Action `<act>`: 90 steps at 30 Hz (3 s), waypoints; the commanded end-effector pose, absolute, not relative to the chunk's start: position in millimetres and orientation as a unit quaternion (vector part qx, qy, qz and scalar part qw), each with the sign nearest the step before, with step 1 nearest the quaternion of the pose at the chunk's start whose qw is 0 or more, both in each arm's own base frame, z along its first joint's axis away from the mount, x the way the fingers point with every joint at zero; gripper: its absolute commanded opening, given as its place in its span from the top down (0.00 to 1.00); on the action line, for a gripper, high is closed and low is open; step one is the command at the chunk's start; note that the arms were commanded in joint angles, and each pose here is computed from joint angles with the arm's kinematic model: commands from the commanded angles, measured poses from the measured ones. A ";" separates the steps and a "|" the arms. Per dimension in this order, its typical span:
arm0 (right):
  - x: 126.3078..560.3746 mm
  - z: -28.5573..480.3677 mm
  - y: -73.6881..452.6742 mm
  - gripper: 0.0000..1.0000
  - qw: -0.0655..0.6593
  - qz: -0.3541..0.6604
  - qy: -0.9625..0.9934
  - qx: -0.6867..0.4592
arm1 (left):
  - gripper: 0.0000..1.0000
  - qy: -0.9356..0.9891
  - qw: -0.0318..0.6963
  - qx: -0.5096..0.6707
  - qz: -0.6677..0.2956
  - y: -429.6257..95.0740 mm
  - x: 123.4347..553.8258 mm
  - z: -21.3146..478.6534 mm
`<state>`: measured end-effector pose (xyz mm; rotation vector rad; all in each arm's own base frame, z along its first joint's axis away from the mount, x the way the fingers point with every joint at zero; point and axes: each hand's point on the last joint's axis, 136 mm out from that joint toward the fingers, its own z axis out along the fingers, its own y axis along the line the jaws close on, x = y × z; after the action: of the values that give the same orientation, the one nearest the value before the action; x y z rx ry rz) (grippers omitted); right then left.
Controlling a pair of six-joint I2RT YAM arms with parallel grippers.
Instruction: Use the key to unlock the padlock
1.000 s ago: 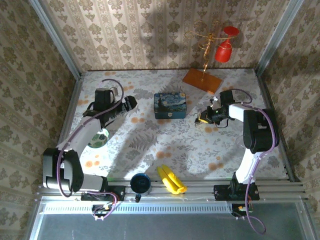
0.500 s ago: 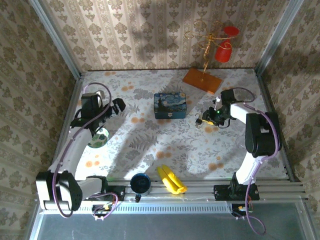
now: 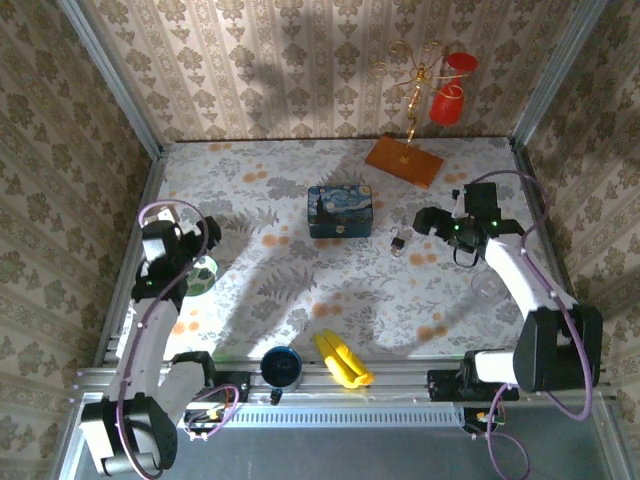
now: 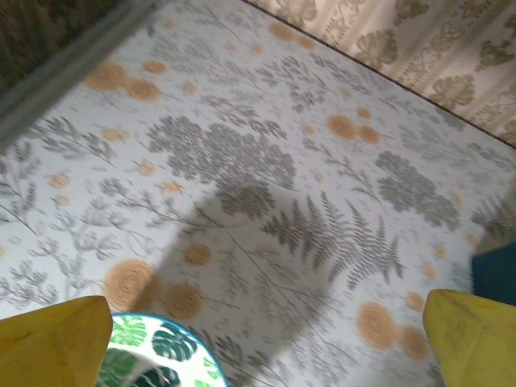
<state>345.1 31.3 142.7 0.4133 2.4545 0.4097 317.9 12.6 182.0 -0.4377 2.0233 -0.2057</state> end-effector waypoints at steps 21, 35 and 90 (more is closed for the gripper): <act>306.9 146.3 -55.9 0.00 0.455 -0.034 0.853 0.254 | 0.00 0.768 0.639 -0.011 0.034 28.6 364.8 171.6; 290.8 158.7 -71.8 0.00 0.517 -0.077 0.810 0.265 | 0.00 0.754 0.657 -0.010 -0.002 25.1 375.5 168.9; 384.9 102.9 -3.5 0.00 0.599 -0.054 0.799 0.030 | 0.00 0.798 0.593 0.101 -0.047 -23.5 395.9 100.6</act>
<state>373.4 -16.8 99.7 0.1281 1.8230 -0.1944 391.2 -22.4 90.4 0.2081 1.8844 -0.1177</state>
